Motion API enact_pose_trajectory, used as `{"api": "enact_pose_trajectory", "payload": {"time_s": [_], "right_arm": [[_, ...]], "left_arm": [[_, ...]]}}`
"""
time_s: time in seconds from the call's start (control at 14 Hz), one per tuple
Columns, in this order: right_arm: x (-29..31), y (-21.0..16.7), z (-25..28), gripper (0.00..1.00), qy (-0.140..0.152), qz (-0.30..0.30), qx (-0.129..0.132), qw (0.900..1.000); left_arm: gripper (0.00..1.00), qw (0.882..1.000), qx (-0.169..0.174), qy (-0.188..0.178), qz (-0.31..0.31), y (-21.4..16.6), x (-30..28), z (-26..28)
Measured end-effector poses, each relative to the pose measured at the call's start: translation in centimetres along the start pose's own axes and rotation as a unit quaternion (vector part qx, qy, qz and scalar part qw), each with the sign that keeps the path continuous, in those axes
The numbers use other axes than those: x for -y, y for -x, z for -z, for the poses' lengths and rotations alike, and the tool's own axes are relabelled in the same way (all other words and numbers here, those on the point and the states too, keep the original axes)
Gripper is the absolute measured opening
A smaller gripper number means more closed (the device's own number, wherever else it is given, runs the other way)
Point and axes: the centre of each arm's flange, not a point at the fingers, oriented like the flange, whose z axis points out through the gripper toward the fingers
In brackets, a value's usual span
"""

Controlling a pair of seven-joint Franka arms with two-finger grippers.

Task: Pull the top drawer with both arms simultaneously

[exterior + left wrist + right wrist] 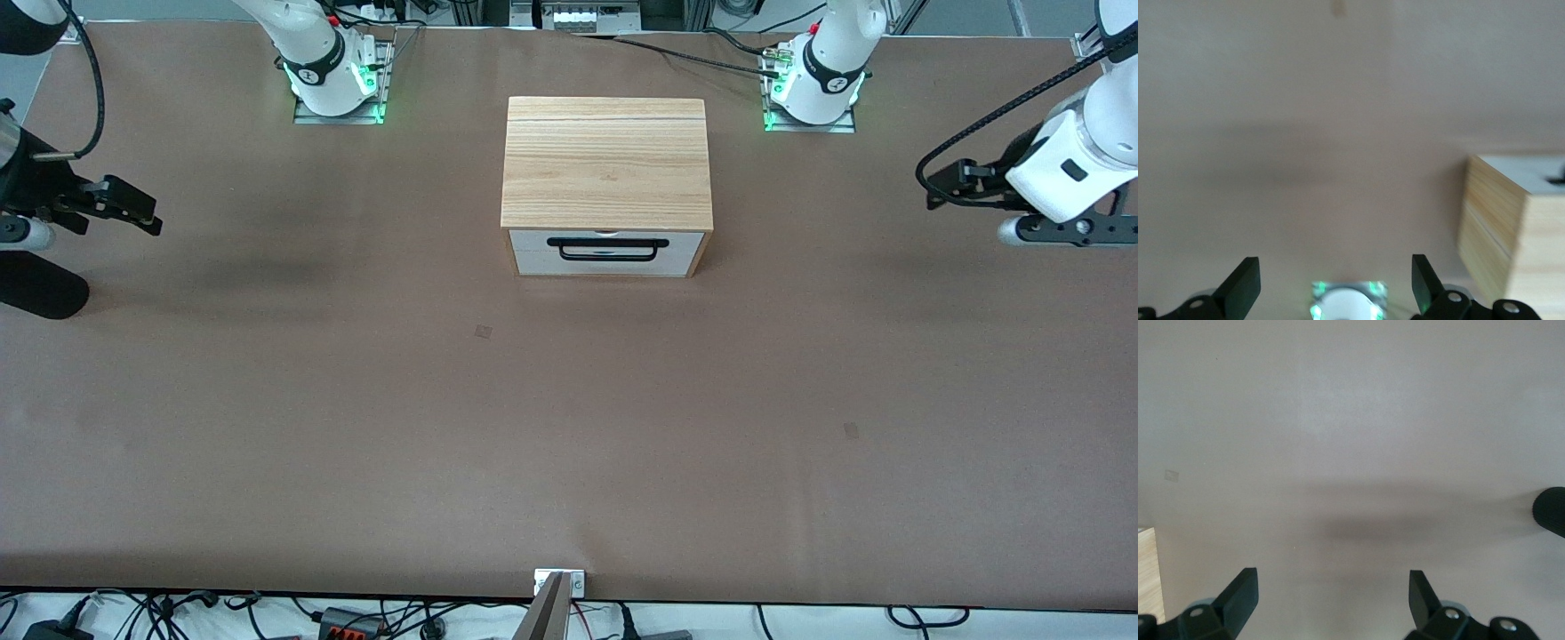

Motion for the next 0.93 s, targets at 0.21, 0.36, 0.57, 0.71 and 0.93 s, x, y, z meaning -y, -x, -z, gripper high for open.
{"api": "enact_pose_trajectory", "payload": {"time_s": [0.21,0.36,0.57,0.71,0.93], "right_arm": [[0.1,-1.1,-2.6,1.00,0.001,0.001,0.022,1.000],[0.2,-2.0,-4.5,1.00,0.001,0.001,0.038,0.999],[2.6,-3.8,-8.2,1.00,-0.008,0.016,0.067,0.998],[5.5,-4.9,-10.8,1.00,-0.008,0.051,0.085,0.995],[10.6,-5.8,-12.8,1.00,-0.073,0.087,0.094,0.989]], "left_arm": [[1.00,0.997,0.069,0.042,-0.013,1.4,-1.1,-1.2],[1.00,0.991,0.088,0.093,-0.026,1.3,-2.4,-1.9],[1.00,0.985,0.107,0.130,-0.037,-0.1,-4.6,-5.9],[1.00,0.986,0.091,0.132,-0.044,-1.6,-7.0,-9.4],[1.00,0.984,0.038,0.158,-0.077,-4.5,-10.8,-14.1]]}}
